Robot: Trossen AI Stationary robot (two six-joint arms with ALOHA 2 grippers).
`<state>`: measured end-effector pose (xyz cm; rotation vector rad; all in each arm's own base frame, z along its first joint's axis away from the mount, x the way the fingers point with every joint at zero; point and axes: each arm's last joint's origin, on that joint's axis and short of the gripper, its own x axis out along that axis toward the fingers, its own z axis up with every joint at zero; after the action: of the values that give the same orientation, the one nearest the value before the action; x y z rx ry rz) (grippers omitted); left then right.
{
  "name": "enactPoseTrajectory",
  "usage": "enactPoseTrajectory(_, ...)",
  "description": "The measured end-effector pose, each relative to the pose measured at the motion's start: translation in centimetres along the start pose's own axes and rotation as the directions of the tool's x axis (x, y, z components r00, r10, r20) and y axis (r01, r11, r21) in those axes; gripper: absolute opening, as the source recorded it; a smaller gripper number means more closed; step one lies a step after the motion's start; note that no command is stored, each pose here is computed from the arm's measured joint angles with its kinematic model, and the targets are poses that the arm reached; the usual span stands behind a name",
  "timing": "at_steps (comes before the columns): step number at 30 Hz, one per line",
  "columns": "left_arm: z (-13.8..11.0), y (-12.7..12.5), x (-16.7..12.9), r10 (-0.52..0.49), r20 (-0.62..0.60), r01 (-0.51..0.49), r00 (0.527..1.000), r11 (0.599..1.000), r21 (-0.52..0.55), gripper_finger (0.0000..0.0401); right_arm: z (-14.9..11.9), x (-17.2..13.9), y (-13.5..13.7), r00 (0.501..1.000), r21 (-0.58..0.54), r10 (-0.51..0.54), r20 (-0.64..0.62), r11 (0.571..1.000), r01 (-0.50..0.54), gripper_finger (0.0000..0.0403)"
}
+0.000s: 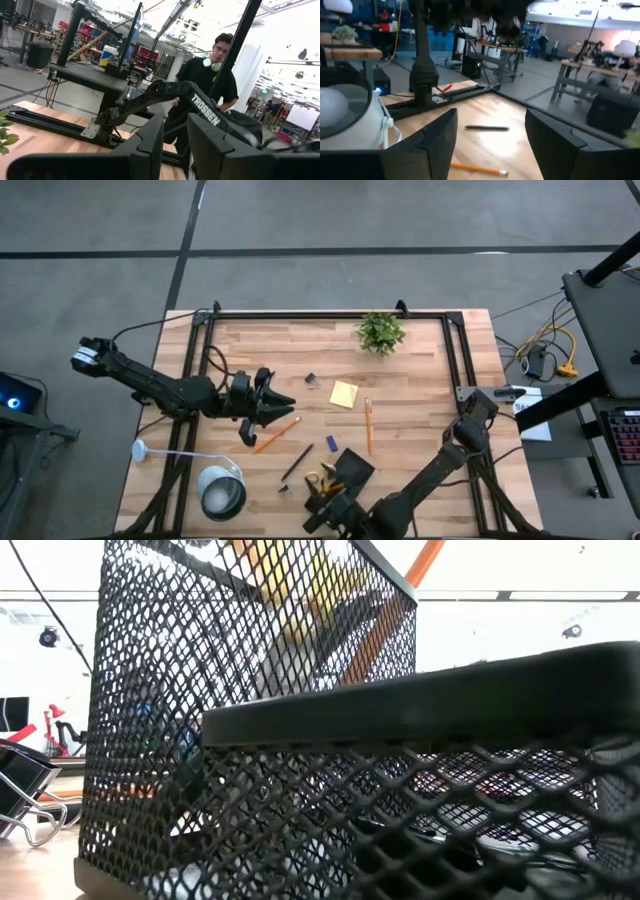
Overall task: Pick and place office supplies into organizer
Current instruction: Put the left pencil into the desk organizer
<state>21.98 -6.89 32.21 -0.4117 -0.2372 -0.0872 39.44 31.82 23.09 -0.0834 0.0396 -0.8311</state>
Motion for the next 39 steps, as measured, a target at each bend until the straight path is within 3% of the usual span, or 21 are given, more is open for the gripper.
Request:
enactPoseTrajectory(8,0.1,0.0,0.0,-0.003,0.004,0.003,1.000,1.000,-0.002,0.0073,8.3,0.8,-1.6,1.000,-0.055,-0.016,0.000,0.998,0.016,0.0230)
enactPoseTrajectory(13,0.0,0.0,0.0,-0.006,0.005,0.006,1.000,1.000,-0.004,0.0073,14.3,2.2,-5.8,0.999,0.032,-0.049,-0.003,0.998,0.049,0.0230)
enactPoseTrajectory(16,0.1,0.0,0.0,-0.007,0.010,0.007,1.000,1.000,-0.005,0.0073,15.4,2.8,-8.1,0.999,0.092,-0.018,-0.033,0.996,0.021,0.0230)
enactPoseTrajectory(19,0.2,-0.1,-0.1,-0.009,0.014,0.009,1.000,1.000,-0.007,0.0073,16.2,4.4,-11.4,0.986,0.229,0.056,-0.155,0.973,-0.020,0.0230)
enactPoseTrajectory(22,0.3,-0.1,-0.2,-0.009,0.016,0.010,1.000,1.000,-0.007,0.0073,15.9,6.5,-14.5,0.904,0.349,0.124,-0.408,0.937,0.029,0.0228)
enactPoseTrajectory(26,0.6,-0.1,-0.5,-0.009,0.015,0.009,1.000,1.000,-0.008,0.0073,14.1,8.0,-16.0,0.753,0.320,0.108,-0.649,0.937,0.142,0.0222)
enactPoseTrajectory(28,0.7,0.0,-0.8,0.003,-0.017,-0.003,1.000,1.000,-0.003,0.0073,13.8,8.2,-16.4,0.718,0.282,0.088,-0.691,0.947,0.156,0.0221)
enactPoseTrajectory(33,-0.2,0.9,-1.5,0.082,-0.181,-0.094,0.980,0.994,-0.059,0.0073,13.3,8.6,-16.7,0.684,0.233,0.071,-0.726,0.961,0.148,0.0225)
enactPoseTrajectory(39,-0.9,1.5,-2.2,0.120,-0.271,-0.151,0.955,0.984,-0.096,0.0073,10.5,10.8,-17.4,0.486,0.169,0.042,-0.873,0.961,0.221,0.0246)
